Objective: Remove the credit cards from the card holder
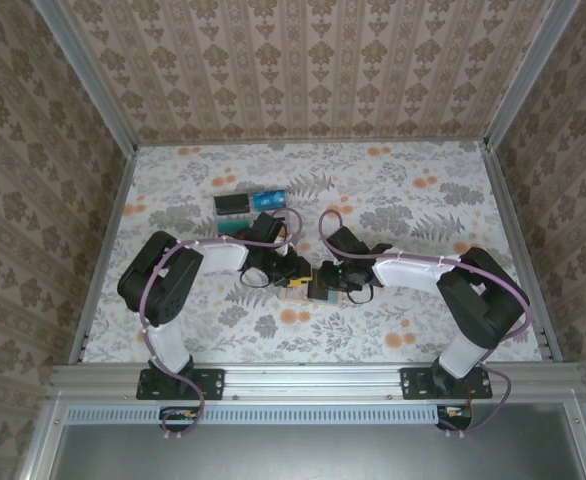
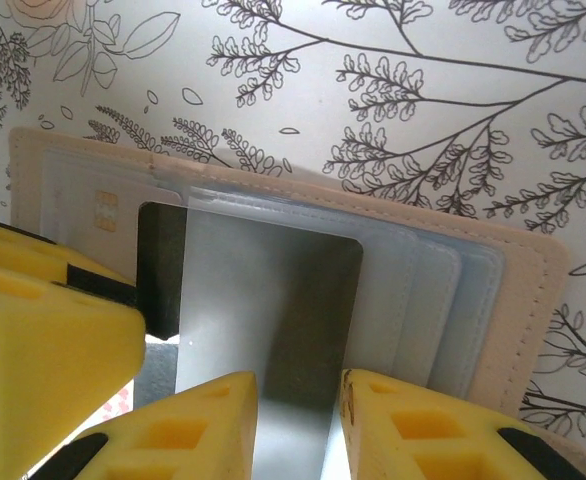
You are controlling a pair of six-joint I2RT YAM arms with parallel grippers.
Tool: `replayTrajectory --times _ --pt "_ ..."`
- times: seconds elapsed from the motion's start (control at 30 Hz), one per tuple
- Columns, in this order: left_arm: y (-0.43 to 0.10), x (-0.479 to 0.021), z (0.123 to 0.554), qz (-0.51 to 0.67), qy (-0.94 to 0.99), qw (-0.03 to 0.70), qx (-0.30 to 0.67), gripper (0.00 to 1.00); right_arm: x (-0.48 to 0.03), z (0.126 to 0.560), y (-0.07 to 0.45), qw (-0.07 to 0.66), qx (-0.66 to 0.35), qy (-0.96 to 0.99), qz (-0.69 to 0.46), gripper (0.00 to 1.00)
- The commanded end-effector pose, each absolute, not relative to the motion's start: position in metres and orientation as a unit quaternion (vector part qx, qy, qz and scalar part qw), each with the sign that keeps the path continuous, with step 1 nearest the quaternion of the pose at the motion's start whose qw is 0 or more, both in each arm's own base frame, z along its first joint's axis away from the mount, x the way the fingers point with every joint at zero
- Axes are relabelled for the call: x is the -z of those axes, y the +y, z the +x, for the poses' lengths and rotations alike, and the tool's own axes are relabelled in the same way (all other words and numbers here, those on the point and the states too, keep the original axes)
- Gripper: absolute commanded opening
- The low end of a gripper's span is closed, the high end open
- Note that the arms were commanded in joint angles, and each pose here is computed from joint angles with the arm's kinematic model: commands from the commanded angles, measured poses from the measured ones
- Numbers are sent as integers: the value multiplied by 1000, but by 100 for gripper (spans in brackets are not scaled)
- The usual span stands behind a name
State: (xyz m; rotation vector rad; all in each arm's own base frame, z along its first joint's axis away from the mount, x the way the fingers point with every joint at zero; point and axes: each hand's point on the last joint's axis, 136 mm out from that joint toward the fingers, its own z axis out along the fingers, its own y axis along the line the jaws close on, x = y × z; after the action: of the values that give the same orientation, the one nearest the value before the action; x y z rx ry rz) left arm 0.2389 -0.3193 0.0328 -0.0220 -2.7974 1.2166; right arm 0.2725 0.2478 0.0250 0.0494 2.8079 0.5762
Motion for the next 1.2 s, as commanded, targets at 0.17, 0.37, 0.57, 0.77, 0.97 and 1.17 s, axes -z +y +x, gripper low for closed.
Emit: replayTrajectory --times 0.17,0.37,0.57,0.77,0.97,1.17 --pt "-322 -27 236 -2 -909 66 -412 26 -14 266 247 114 -189 975 21 31" --pt "-326 -33 238 -10 -898 63 -435 24 -11 265 245 111 -184 976 22 31" --pt "-327 -36 237 -20 -896 61 -438 14 -11 265 244 111 -179 977 23 31" --pt "-317 -34 238 -21 -903 54 -426 7 -9 264 238 110 -163 980 29 31" --pt "-300 -42 240 -31 -905 41 -421 5 -5 262 228 107 -140 984 38 31" --pt "-277 -59 240 -54 -908 25 -415 3 -11 265 229 114 -146 982 38 31"
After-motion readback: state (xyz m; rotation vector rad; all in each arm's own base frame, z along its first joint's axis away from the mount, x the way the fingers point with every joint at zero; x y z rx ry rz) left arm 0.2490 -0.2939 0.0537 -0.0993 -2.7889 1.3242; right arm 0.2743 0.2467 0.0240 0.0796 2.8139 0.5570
